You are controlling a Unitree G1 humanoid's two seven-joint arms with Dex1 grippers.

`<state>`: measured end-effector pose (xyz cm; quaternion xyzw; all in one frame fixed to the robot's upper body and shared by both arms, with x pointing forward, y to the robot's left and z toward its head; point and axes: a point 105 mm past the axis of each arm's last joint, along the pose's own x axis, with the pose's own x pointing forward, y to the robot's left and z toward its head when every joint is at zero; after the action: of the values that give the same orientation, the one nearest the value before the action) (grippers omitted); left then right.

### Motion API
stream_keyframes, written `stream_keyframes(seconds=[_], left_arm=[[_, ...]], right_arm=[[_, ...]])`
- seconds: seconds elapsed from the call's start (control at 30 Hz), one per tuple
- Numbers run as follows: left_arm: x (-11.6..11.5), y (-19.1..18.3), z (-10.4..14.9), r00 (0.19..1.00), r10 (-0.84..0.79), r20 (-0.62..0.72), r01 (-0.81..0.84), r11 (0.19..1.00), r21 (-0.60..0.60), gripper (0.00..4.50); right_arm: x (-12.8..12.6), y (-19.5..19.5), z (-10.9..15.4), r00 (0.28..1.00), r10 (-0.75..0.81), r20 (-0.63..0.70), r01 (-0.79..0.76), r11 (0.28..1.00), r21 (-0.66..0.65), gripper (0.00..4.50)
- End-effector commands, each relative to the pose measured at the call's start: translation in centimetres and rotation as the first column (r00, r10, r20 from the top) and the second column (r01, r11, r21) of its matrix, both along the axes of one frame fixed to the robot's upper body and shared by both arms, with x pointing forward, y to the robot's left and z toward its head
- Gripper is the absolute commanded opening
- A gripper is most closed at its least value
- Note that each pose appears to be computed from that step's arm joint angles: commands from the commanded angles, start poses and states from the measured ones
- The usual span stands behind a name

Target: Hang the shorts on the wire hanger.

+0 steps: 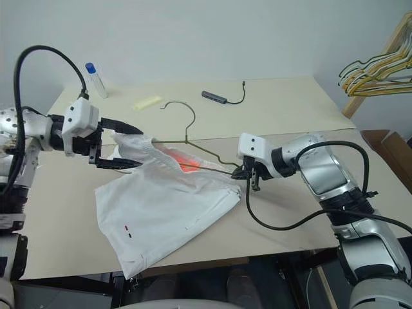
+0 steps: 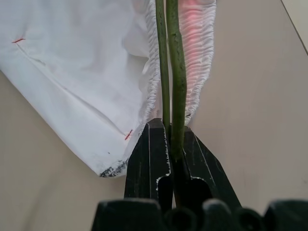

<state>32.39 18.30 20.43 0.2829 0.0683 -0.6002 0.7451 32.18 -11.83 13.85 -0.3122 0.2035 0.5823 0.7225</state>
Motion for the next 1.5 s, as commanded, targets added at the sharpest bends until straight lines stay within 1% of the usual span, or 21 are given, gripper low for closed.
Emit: stream_keyframes(seconds=[0.03,0.13,0.33,0.4,0.43,0.5,0.57,0.63,0.77,0.83,0.93,1.0,1.03,1.1,1.23,1.27,1.33,1.4,1.5], left_arm=[[0.5,-0.4,0.5,1.0,-0.007,0.022,0.007,1.0,0.01,3.22],[1.0,-0.5,-0.2,1.0,0.009,-0.004,-0.009,1.0,0.025,2.36],[0.9,-1.0,-0.7,0.999,-0.012,-0.03,0.013,1.0,0.028,0.66],[0.9,-1.1,-0.7,1.0,-0.023,-0.018,0.024,0.999,0.033,0.13],[0.9,-1.1,-0.7,1.0,-0.018,-0.007,0.019,0.999,0.036,0.04],[1.1,-1.1,-0.6,1.0,-0.007,0.022,0.006,0.999,0.04,0.04],[1.0,-1.1,-0.6,0.999,-0.017,0.039,0.015,0.999,0.043,0.04],[0.7,-1.1,-0.3,0.999,-0.026,0.044,0.026,1.0,0.012,0.04],[0.5,-0.6,0.0,0.998,-0.014,0.055,0.014,1.0,-0.015,0.0],[0.4,-0.2,0.1,0.998,0.006,0.059,-0.005,1.0,-0.029,0.0],[0.4,0.3,0.0,0.998,0.032,0.062,-0.029,0.999,-0.042,0.0],[0.4,0.7,-0.1,0.996,0.056,0.07,-0.053,0.998,-0.042,0.0],[0.5,0.8,-0.2,0.995,0.069,0.073,-0.066,0.997,-0.038,0.0],[0.7,1.2,-0.4,0.993,0.086,0.079,-0.085,0.996,-0.024,0.0],[0.8,1.6,0.1,0.99,0.111,0.088,-0.107,0.993,-0.053,0.0],[0.7,1.7,0.2,0.99,0.112,0.089,-0.106,0.992,-0.061,0.0],[0.5,2.0,0.5,0.989,0.117,0.087,-0.11,0.991,-0.079,0.0],[0.4,2.3,0.6,0.989,0.122,0.086,-0.115,0.99,-0.081,0.0],[0.4,2.5,0.5,0.989,0.129,0.077,-0.123,0.989,-0.08,0.0]], right_arm=[[-0.5,0.7,1.5,0.997,0.046,0.055,-0.046,0.999,0.001,0.0],[-0.9,0.9,1.4,0.997,0.061,0.044,-0.061,0.998,-0.001,0.0],[-1.1,1.0,1.2,0.997,0.063,0.046,-0.063,0.998,-0.008,0.0],[-1.1,1.0,1.1,0.997,0.061,0.052,-0.06,0.998,-0.012,0.0],[-1.1,1.0,1.0,0.997,0.058,0.058,-0.057,0.998,-0.01,0.0],[-0.9,1.1,1.0,0.996,0.048,0.08,-0.048,0.999,0.004,0.0],[0.0,1.3,0.9,0.987,0.024,0.156,-0.027,1.0,0.016,0.0],[0.7,1.4,0.8,0.982,-0.006,0.189,0.0,1.0,0.028,0.0],[0.9,1.2,1.1,0.984,-0.034,0.172,0.022,0.997,0.068,1.18],[1.1,1.0,1.5,0.983,-0.063,0.174,0.047,0.994,0.096,1.87],[1.1,0.4,1.8,0.98,-0.084,0.179,0.065,0.992,0.11,2.79],[1.1,-0.2,2.4,0.976,-0.117,0.181,0.09,0.984,0.152,3.5],[1.2,-0.5,2.8,0.975,-0.139,0.175,0.107,0.978,0.177,3.78],[1.2,-1.5,3.4,0.975,-0.191,0.116,0.163,0.963,0.217,4.46],[0.3,-3.7,5.1,0.969,-0.246,0.035,0.218,0.911,0.349,4.49],[0.0,-3.9,5.2,0.968,-0.249,0.01,0.228,0.901,0.369,4.49],[-0.8,-3.9,4.3,0.966,-0.255,-0.046,0.253,0.895,0.367,4.49],[-1.4,-3.3,2.8,0.962,-0.26,-0.083,0.272,0.894,0.355,4.49],[-1.4,-1.8,0.9,0.949,-0.285,-0.135,0.316,0.858,0.406,4.49]])
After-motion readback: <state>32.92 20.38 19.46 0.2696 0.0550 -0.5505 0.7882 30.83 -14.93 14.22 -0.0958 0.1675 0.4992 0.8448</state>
